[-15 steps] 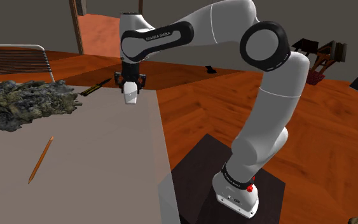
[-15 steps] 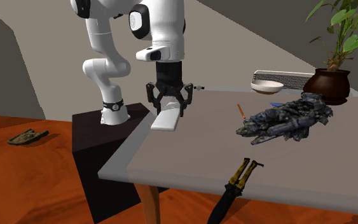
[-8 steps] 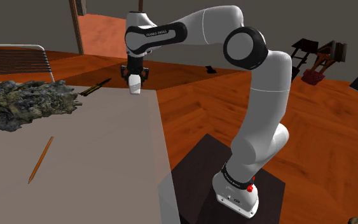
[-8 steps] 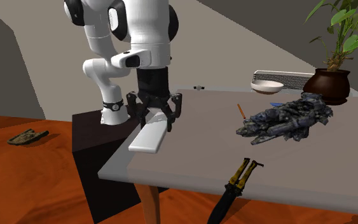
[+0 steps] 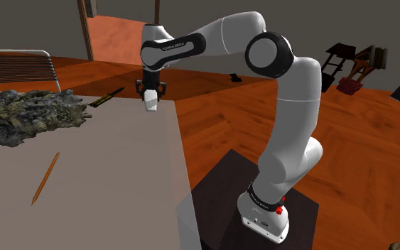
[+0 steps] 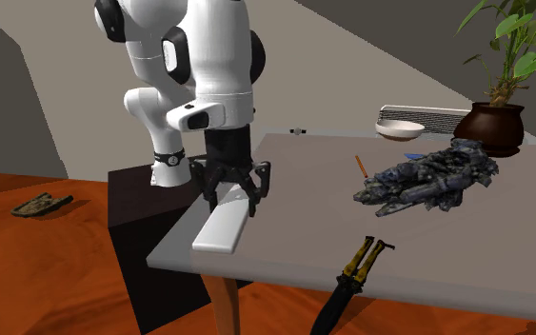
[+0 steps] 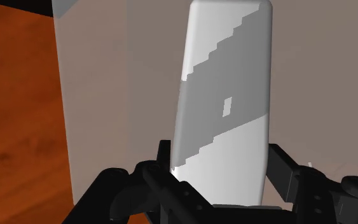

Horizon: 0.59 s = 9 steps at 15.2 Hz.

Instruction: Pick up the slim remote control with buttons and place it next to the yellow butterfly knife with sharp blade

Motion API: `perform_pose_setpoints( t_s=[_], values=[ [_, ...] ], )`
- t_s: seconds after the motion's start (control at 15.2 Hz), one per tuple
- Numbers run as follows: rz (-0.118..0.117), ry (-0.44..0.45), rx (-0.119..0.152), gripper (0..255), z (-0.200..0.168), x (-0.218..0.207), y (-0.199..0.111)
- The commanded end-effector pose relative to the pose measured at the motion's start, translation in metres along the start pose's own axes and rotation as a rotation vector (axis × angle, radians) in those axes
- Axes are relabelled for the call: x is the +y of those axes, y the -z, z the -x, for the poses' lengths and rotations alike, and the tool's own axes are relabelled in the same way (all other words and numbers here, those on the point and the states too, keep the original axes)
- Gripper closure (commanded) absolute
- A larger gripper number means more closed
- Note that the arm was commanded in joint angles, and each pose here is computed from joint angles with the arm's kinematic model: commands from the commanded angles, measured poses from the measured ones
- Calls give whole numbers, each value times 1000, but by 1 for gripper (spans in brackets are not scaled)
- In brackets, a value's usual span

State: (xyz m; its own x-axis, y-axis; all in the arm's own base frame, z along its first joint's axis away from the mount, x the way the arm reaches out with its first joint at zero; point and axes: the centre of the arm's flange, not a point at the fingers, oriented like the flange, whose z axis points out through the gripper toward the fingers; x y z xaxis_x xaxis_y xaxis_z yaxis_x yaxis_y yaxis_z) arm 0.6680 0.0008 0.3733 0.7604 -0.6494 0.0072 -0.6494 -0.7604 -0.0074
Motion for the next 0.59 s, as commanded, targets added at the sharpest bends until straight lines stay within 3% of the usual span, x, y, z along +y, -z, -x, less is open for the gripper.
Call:
perform_pose_setpoints(
  t_s=[0.0, 0.26, 0.53],
  values=[
    [0, 0, 1, 255, 1, 0, -11],
    [0, 0, 1, 255, 1, 0, -33],
    [0, 0, 1, 255, 1, 0, -33]
  ],
)
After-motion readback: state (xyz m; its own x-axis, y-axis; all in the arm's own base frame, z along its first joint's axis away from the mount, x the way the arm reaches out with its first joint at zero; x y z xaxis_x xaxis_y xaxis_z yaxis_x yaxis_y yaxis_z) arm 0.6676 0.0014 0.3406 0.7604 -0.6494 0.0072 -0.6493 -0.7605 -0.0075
